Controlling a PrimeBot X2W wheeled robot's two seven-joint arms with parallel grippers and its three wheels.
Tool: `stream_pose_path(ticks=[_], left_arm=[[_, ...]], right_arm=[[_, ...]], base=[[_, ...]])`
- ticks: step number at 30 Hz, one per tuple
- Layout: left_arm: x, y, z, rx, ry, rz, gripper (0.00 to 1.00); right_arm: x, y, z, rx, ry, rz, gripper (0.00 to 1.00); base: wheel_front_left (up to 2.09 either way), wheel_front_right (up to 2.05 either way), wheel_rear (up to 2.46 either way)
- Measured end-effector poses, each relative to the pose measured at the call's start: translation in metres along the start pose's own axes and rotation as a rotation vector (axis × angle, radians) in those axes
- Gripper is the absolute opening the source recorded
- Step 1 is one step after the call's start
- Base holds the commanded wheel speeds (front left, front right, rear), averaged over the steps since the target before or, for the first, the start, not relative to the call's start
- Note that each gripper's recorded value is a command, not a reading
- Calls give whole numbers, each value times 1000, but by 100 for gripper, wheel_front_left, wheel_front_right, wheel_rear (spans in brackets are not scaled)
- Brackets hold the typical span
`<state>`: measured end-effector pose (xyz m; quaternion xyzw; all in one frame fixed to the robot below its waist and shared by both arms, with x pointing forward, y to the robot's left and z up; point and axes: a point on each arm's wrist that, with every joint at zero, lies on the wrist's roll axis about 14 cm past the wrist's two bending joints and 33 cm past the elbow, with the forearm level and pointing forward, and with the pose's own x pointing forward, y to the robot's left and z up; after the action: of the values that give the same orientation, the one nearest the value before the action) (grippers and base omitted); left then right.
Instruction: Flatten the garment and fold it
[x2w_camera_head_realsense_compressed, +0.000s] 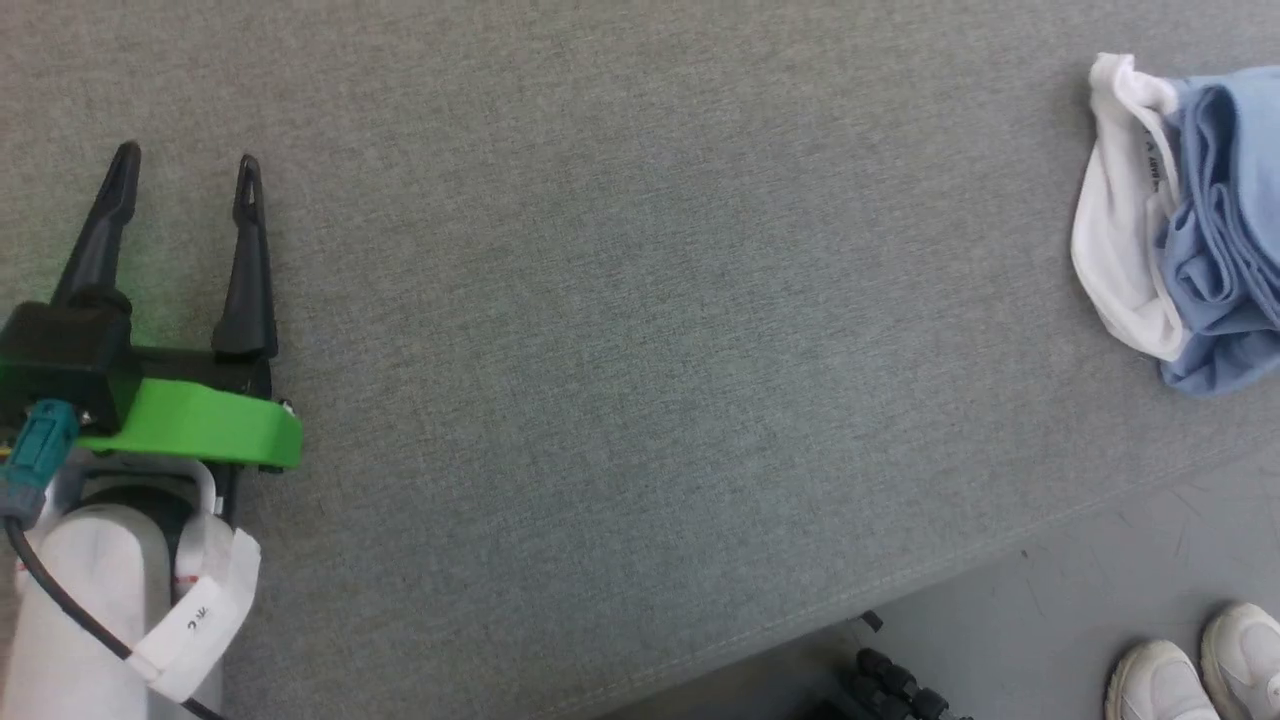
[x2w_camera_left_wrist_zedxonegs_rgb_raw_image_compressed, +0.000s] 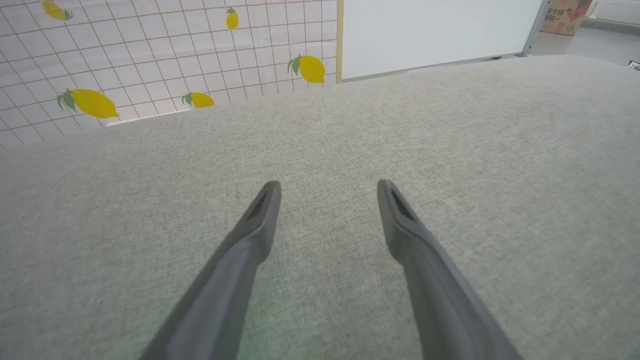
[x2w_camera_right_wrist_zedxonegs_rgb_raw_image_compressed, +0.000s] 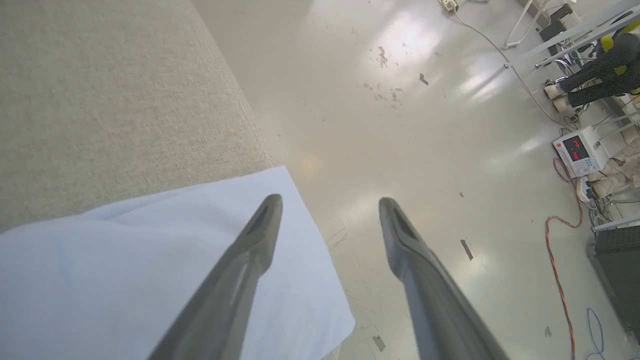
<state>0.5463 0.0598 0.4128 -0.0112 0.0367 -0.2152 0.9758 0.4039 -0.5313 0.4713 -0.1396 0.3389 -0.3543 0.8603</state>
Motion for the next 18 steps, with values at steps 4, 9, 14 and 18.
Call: stream_pose_path(ticks=[4, 9, 14, 18], left_arm=[[-6, -2, 5, -33, -22, 23, 100], [-22, 1, 16, -72, -50, 81, 100], [-44, 11, 41, -85, -108, 147, 100], [-61, 19, 65, -76, -163, 195, 100]], right_arm=[[-12, 5, 42, 33, -171, 48, 100], [-50, 25, 114, 81, -451, 169, 100], [-117, 52, 183, 195, -752, 343, 100], [-169, 70, 212, 268, -930, 451, 100]], base=[[0, 0, 0], [0, 0, 0], [0, 0, 0], [0, 0, 0]])
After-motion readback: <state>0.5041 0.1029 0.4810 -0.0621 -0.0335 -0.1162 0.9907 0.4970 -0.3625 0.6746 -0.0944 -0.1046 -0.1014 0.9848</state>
